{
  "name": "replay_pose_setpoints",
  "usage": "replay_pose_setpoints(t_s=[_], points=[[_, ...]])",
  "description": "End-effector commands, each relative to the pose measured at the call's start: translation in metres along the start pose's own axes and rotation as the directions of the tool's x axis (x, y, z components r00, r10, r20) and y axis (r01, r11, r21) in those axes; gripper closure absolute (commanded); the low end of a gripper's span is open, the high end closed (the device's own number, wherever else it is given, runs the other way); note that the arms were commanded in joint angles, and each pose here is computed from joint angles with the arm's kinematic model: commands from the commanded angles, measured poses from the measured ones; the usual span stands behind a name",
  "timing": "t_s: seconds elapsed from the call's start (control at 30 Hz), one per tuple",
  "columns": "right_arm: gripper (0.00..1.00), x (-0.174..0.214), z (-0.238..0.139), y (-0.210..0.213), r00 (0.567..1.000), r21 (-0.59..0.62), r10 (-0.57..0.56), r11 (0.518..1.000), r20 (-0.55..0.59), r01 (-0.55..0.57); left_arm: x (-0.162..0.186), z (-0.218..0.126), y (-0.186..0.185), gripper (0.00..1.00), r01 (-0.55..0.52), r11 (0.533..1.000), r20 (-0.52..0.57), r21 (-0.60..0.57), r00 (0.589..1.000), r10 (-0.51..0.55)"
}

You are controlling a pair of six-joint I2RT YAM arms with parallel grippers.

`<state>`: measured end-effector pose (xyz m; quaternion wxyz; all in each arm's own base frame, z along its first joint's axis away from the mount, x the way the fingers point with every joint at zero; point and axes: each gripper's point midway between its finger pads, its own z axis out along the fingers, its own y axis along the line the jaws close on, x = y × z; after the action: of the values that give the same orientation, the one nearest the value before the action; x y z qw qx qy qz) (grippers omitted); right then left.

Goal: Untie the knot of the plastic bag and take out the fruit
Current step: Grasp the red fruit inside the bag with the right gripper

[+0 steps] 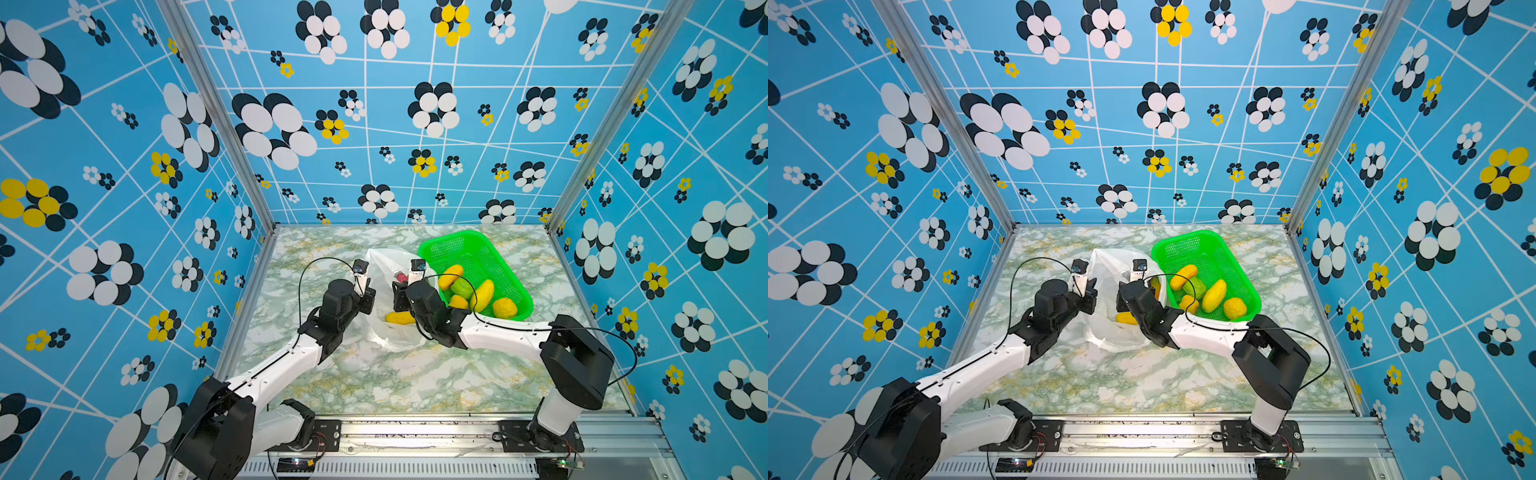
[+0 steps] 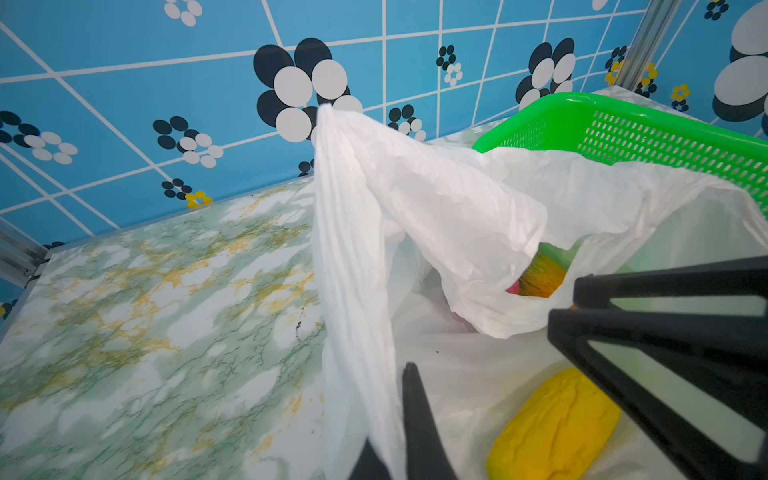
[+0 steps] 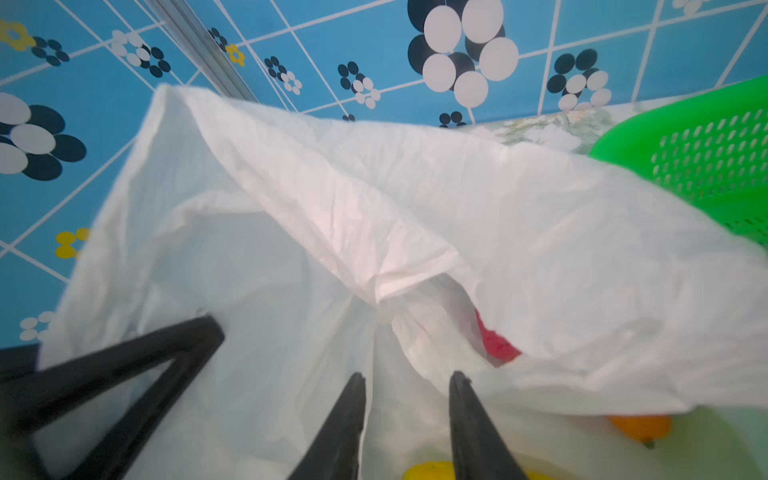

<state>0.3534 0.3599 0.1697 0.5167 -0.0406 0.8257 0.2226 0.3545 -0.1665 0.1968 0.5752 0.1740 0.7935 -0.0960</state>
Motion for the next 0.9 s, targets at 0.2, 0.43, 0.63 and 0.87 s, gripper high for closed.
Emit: replay_pose_setpoints(t_s=[0.2, 0.43, 0.63, 0.87], points=[[0.38, 0.050, 0.020, -0.003, 0.998, 0.094, -0.030, 0.995, -0.052, 0.035, -0.029, -0.013, -0.010, 1.00, 0.044, 0.997, 0.014, 0.061, 0.999, -0.045], [0.16, 0.044, 0.055, -0.039, 0.998, 0.224, -0.016, 0.974, -0.062, 0.029, -0.028, -0.018, -0.014, 1.00, 0.045, 0.996, 0.020, 0.080, 0.999, -0.047], [0.10, 0.034, 0.078, -0.063, 0.998, 0.298, -0.015, 0.954, -0.060, 0.032, -0.028, -0.016, -0.015, 1.00, 0.040, 0.996, 0.019, 0.081, 0.999, -0.042], [0.05, 0.039, 0.107, -0.077, 0.995, 0.324, 0.004, 0.946, -0.104, 0.031, -0.026, -0.013, -0.016, 1.00, 0.038, 0.996, 0.009, 0.087, 0.999, -0.039]])
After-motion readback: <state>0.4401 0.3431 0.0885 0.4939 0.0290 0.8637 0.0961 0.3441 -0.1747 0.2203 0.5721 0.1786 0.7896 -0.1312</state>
